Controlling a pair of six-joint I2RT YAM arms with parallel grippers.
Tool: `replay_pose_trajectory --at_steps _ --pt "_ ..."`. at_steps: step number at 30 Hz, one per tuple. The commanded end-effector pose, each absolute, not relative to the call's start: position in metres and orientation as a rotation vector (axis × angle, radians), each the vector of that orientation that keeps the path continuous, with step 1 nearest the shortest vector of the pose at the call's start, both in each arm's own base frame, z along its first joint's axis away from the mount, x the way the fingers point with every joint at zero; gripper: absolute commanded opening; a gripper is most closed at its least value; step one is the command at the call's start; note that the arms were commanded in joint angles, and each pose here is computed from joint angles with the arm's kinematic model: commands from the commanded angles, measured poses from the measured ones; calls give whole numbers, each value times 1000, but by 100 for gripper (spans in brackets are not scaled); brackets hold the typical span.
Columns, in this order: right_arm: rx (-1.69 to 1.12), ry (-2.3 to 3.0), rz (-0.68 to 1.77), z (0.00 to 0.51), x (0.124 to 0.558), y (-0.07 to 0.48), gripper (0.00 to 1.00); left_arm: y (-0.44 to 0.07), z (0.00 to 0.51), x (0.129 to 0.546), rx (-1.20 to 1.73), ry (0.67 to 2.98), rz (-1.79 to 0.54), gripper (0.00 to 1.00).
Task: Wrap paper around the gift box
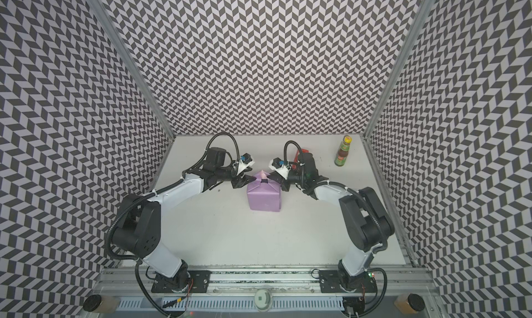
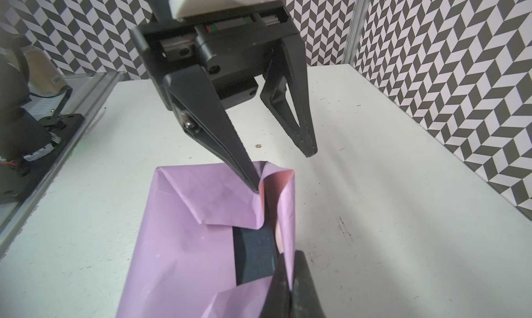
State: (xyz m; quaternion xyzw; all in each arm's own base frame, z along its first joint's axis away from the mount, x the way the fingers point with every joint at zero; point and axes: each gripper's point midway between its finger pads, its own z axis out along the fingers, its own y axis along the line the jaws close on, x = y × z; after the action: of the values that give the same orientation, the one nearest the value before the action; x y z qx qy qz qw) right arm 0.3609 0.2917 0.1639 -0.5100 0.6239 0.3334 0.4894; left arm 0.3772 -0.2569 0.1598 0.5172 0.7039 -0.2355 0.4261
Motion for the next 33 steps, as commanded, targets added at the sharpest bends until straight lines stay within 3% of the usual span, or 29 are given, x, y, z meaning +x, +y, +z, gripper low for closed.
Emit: replay_pose_trajectory --at_steps 1,7,18,26,33 --pt "-1269 1393 774 185 357 297 0 -260 154 367 1404 1712 -625 48" --pt "-1270 1391 770 185 357 298 0 -268 152 350 1497 1615 -714 26" --pt "-1270 1392 766 185 357 298 0 -268 149 344 1543 1538 -685 0" --pt "-1267 1396 758 187 356 297 0 -265 150 343 1531 1495 -603 0" --pt "-1252 1392 756 192 355 296 10 -259 152 345 1526 1466 -489 0"
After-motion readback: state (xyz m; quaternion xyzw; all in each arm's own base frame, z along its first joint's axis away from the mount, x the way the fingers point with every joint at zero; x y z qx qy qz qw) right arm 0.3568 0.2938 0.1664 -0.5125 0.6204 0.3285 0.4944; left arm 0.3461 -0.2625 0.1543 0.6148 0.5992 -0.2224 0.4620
